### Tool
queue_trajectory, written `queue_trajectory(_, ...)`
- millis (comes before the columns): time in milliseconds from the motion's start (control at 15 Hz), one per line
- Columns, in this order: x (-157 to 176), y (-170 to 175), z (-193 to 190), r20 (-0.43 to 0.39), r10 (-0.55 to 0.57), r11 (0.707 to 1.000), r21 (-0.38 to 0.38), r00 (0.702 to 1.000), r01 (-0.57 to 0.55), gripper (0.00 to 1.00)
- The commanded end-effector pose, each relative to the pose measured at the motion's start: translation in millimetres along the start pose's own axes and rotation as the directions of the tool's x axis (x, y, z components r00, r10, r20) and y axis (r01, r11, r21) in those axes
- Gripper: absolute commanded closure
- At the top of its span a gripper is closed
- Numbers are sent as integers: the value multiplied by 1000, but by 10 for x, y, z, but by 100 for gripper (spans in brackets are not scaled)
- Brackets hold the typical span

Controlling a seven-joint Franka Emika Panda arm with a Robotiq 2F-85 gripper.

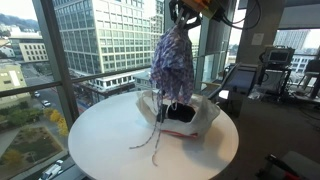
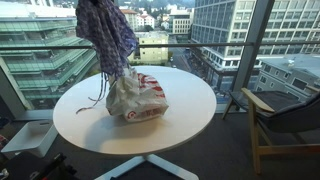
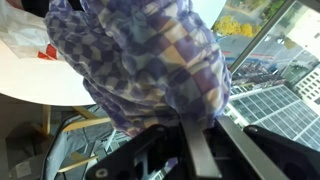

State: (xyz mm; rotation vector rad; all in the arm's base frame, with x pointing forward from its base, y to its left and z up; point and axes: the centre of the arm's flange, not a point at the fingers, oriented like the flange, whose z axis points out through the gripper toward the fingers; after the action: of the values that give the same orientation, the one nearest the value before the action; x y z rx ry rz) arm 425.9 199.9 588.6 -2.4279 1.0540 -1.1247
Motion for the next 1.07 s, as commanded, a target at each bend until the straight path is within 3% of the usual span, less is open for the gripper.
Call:
queue_trajectory(0,93,-58,-267,-87,47,999,24,995,-45,89)
queue_trajectory(800,315,-80,-1040,-230,178,979,143,957,-147,89)
queue_trajectory(1000,362,-95,-1050,-262,189,979,131,946,-159,89)
